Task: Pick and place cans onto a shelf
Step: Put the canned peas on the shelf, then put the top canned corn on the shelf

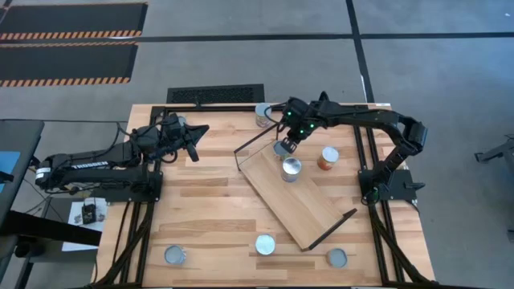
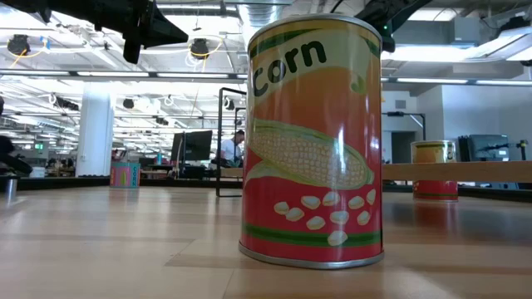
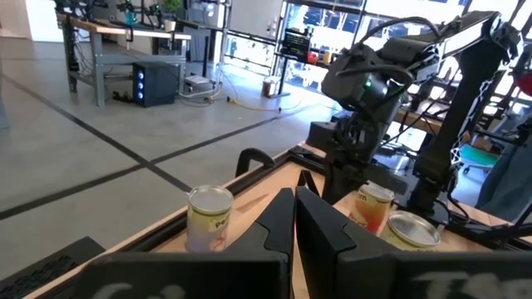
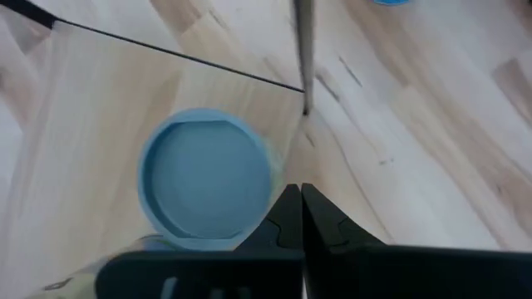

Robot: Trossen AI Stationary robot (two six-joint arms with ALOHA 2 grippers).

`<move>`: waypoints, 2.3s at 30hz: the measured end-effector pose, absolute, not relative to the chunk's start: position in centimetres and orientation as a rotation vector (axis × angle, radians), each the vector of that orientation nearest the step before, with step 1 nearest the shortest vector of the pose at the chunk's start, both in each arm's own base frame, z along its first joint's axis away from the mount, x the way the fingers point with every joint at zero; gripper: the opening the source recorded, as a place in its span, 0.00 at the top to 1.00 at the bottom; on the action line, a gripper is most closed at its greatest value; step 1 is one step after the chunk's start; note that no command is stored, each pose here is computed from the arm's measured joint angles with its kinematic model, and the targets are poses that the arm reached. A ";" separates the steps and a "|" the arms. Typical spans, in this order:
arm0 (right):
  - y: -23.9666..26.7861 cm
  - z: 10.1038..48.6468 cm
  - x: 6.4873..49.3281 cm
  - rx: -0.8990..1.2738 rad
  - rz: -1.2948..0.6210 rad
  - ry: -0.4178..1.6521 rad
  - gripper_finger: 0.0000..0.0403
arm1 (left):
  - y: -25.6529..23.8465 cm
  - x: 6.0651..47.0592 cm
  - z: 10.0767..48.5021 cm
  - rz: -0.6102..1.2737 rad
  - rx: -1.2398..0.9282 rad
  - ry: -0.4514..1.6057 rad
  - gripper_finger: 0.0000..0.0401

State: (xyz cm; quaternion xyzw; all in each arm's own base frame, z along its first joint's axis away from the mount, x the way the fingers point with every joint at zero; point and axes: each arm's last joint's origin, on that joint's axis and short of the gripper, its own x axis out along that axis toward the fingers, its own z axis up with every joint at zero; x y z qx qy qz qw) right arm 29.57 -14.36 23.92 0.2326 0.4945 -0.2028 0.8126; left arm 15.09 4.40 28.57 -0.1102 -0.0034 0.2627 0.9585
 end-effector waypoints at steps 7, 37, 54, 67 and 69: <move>-13.9 23.8 29.6 0.513 -0.408 1.073 0.99 | 4.4 15.1 28.5 0.533 -0.223 -0.002 1.00; -7.6 29.8 27.9 0.508 -0.091 0.987 0.99 | 4.4 15.1 28.5 0.528 -0.225 -0.002 1.00; -5.0 31.2 19.6 0.356 -0.138 0.547 1.00 | 4.3 15.1 28.3 0.503 -0.257 0.014 1.00; -3.8 28.3 13.7 0.501 -0.431 0.938 0.78 | 4.3 15.1 28.3 0.504 -0.263 0.017 1.00; -3.7 27.6 13.8 0.499 -0.461 1.017 0.71 | 4.3 15.1 28.2 0.506 -0.263 0.030 1.00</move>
